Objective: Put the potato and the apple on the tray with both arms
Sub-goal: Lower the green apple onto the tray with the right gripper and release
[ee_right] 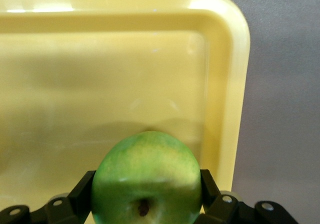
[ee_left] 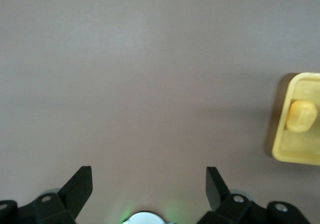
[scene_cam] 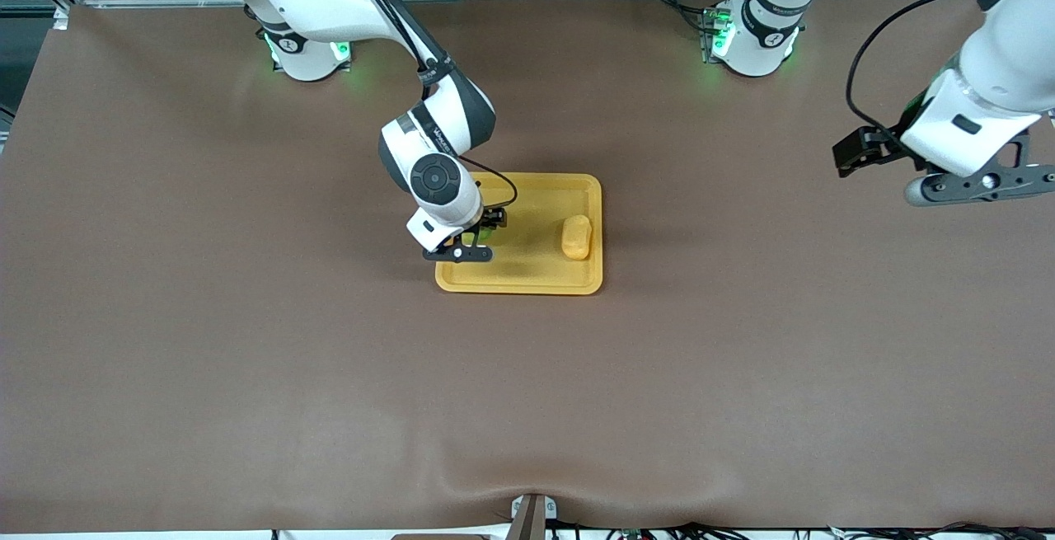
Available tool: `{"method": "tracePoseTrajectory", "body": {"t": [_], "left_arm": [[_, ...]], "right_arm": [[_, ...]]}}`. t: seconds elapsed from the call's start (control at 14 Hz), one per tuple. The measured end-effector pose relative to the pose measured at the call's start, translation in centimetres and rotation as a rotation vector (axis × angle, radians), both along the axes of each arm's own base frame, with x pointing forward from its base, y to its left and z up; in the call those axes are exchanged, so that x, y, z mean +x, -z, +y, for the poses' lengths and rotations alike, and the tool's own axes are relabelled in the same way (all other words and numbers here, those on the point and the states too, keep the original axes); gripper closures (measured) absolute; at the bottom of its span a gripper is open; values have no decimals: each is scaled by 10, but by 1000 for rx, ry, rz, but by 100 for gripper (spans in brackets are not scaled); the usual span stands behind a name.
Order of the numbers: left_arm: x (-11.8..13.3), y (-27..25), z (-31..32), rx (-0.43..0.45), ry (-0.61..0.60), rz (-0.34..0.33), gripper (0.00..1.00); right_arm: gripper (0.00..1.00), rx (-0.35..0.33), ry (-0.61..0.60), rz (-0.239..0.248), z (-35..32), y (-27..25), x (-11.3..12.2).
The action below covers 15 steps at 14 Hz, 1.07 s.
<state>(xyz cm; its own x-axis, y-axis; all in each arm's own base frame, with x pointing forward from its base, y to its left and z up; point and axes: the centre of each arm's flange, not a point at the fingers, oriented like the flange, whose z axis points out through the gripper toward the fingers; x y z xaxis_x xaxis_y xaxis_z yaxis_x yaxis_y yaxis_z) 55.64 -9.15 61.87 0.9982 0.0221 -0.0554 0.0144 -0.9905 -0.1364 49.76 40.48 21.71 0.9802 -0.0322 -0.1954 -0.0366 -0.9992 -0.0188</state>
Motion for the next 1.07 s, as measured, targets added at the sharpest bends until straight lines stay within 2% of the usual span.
{"method": "tracePoseTrajectory", "body": {"t": [0.36, 0.5, 0.79, 1.07], "left_arm": [[-20, -20, 30, -54, 38, 8, 0], [-28, -21, 31, -59, 35, 5, 0], [-36, -23, 30, -58, 39, -9, 0], [-36, -22, 29, -59, 41, -13, 0]], "right_arm": [[13, -8, 16, 3, -2, 7, -2], [0, -8, 22, 2, -1, 8, -2], [0, -1, 20, -4, 4, -5, 2], [0, -17, 14, 33, 4, -46, 16]]}}
